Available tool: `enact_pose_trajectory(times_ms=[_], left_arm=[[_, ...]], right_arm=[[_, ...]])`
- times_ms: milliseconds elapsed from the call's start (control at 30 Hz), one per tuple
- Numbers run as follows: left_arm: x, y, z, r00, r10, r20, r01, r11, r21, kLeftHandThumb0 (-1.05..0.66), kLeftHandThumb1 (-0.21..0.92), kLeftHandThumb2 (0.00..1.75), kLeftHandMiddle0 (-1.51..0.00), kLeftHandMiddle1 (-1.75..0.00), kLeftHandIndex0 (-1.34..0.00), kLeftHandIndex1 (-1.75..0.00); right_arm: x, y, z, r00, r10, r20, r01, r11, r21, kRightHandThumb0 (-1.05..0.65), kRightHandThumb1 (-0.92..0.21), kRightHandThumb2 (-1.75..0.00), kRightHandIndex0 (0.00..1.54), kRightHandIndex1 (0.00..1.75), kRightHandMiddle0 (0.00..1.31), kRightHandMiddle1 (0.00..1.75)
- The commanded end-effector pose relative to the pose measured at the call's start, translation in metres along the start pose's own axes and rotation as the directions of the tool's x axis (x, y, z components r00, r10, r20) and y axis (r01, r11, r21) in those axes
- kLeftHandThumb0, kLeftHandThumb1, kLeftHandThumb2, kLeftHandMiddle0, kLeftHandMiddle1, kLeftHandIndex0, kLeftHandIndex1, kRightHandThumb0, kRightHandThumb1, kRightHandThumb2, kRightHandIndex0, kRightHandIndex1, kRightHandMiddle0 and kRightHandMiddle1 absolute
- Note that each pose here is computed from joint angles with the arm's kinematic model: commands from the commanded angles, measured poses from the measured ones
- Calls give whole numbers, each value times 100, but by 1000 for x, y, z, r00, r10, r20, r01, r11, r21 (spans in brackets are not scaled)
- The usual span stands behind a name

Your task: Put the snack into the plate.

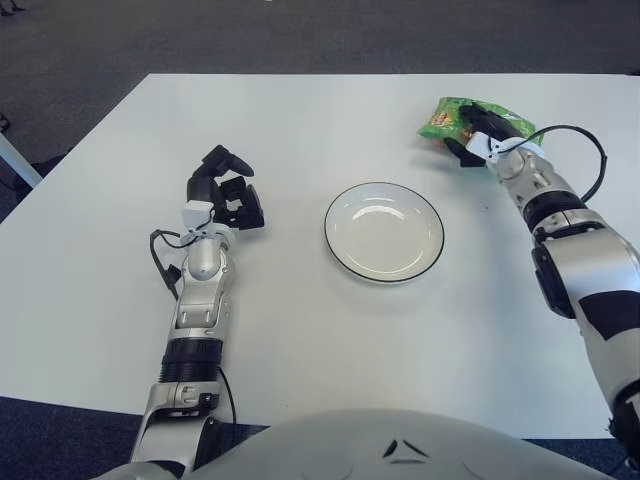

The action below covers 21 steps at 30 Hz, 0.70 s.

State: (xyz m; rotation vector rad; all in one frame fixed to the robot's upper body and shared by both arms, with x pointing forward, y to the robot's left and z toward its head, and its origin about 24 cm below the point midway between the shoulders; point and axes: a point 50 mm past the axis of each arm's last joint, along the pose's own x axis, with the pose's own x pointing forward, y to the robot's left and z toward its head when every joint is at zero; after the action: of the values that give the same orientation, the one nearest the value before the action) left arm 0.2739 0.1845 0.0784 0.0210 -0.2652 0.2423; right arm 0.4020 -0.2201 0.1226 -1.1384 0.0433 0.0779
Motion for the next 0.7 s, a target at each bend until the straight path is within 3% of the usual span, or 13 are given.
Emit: enact_pose_trajectory(times_ms=[0,133,200,333,667], left_arm=[[-45,7,-46,976,45,-215,-42,999,19,-62,2,168,-131,-175,-87,-175],[-45,8,-46,975,44,-217,-41,999,17,-62,2,168,-131,-175,-87,-175],[-44,8,-46,975,45,-219,-43,999,17,-62,2,168,-131,-175,-87,-175],[-44,7,-47,973,46,-226,-42,999,21,-62,2,168,-131,-175,-87,-175],[-43,5,-48,973,34,-230,-29,999,21,-62,2,169,-131,-175,-87,-175]], right_arm=[[-9,9,-19,998,58,-15,-58,998,-11,-93,-92,-89,9,9,0,52],[-13,1,-19,996,62,59,-61,998,-28,-89,-92,-85,11,12,0,54],[-15,-1,-18,992,65,104,-61,997,-42,-87,-92,-84,5,26,0,54],[-24,-9,-13,973,56,225,-40,997,-73,-84,-92,-82,1,34,0,55],[-43,-28,-1,940,-9,341,50,992,-112,-79,-92,-77,0,51,0,70]])
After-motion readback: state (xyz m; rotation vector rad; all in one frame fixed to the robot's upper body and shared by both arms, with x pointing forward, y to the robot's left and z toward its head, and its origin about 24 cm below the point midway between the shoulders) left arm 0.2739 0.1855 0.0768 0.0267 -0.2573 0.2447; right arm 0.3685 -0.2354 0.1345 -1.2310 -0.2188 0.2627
